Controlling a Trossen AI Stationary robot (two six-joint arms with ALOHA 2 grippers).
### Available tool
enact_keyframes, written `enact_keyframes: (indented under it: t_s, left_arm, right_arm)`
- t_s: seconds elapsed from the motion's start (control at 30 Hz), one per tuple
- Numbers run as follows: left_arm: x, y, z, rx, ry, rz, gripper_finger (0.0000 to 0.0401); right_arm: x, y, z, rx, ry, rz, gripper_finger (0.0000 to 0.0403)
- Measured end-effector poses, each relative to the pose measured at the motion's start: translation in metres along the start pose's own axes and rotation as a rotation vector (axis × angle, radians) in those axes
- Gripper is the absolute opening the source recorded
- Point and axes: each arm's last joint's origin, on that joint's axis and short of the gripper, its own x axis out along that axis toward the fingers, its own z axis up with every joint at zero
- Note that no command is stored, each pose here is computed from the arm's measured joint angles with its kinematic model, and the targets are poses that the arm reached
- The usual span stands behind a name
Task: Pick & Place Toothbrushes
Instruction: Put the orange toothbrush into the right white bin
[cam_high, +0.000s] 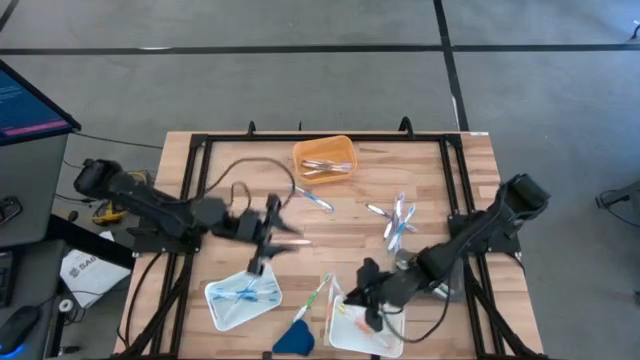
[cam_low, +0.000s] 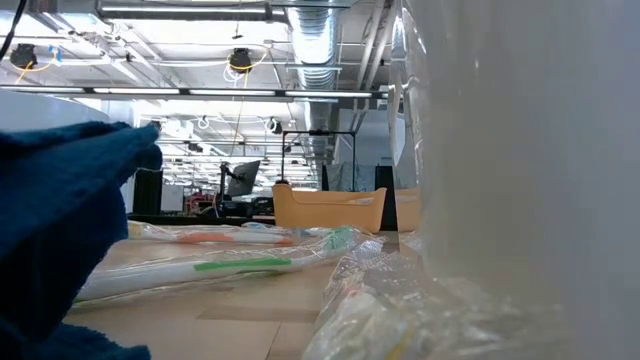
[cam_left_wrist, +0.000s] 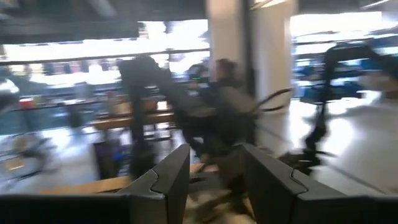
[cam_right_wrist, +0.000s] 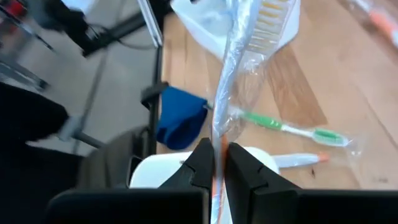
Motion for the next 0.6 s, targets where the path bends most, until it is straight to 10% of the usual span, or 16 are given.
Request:
enact_keyframes:
  t_s: [0.23, 0.6]
  left_arm:
    - [-0.012, -0.057, 0.009, -0.024, -0.042, -0.206, 0.0136]
    - [-0.018, -0.075, 0.017, -0.036, -0.094, -0.191, 0.0136]
  right_arm:
    - [0.007, 0.042, 0.019, -0.083, 0.160, -0.169, 0.0012]
    - [-0.004, 0.083, 0.036, -0.100, 0.292, -0.281, 0.0012]
